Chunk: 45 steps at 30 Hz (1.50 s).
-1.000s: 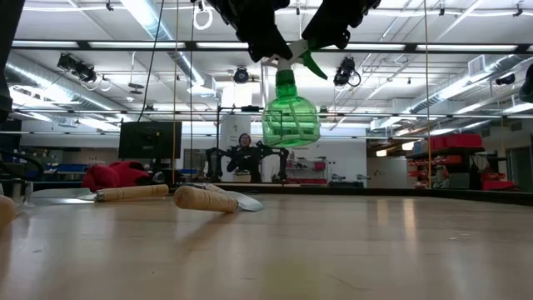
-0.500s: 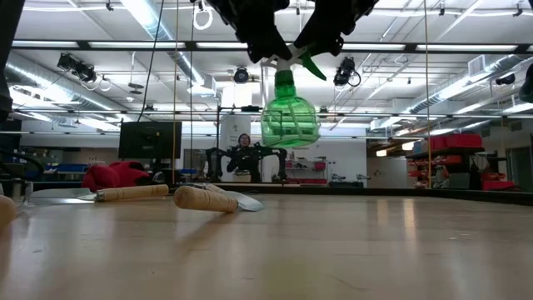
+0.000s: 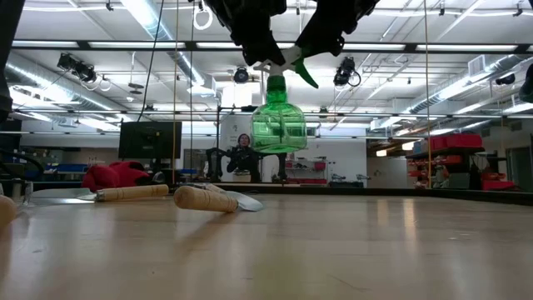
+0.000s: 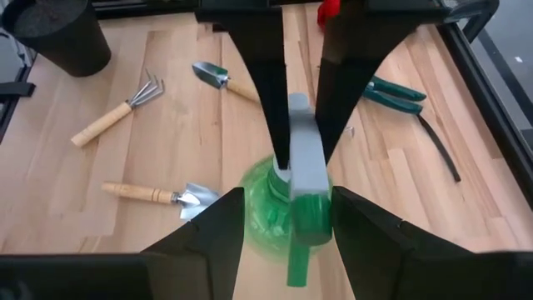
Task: Pick & Place Garden tools in Gardening bag
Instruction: Put the green spray bottle into the white gardening bag
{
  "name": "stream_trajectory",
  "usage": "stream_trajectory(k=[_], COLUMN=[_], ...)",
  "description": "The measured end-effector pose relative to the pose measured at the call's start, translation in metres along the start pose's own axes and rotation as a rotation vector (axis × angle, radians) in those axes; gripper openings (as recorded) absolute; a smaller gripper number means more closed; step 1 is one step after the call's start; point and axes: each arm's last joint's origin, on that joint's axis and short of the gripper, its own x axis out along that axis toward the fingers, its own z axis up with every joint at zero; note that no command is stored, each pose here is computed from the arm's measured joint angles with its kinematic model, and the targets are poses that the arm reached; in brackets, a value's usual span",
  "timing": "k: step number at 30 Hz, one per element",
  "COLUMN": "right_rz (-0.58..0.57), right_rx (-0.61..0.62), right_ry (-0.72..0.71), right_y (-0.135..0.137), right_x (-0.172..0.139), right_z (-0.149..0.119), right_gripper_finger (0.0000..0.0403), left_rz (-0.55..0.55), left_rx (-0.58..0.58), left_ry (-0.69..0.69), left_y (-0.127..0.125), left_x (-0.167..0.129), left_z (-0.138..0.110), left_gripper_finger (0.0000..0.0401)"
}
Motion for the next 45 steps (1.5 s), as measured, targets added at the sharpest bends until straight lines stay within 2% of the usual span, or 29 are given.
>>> stream_trajectory(k=[9,28,39,45], right_rz=[-0.012,-0.011,-0.06,-0.068], right_rx=[0.003,0.004,-0.053,-0.059], right_ry=[0.06,0.065,0.023,0.021], right_y=[0.0,0.0,0.0,-0.003], right_x=[0.0,-0.003,-0.037,-0.039], right_z=[-0.006,-0.006,0.024,0.025], right_gripper_finger=[0.0183,0.0183,0.0183,0.0183], left_rz=[-0.002,-0.007,-0.006,-0.004], left_rx=[-0.003,-0.007,-0.007,-0.007], left_ry=[0.014,0.039,0.039,0.04], left_y=[0.0,-0.001,-0.001,0.0], left_x=[0.0,0.0,0.0,0.0], left_z=[-0.001,-0.004,-0.004,-0.004], left_gripper_finger=[0.0067,0.0067,0.0067,0.0067])
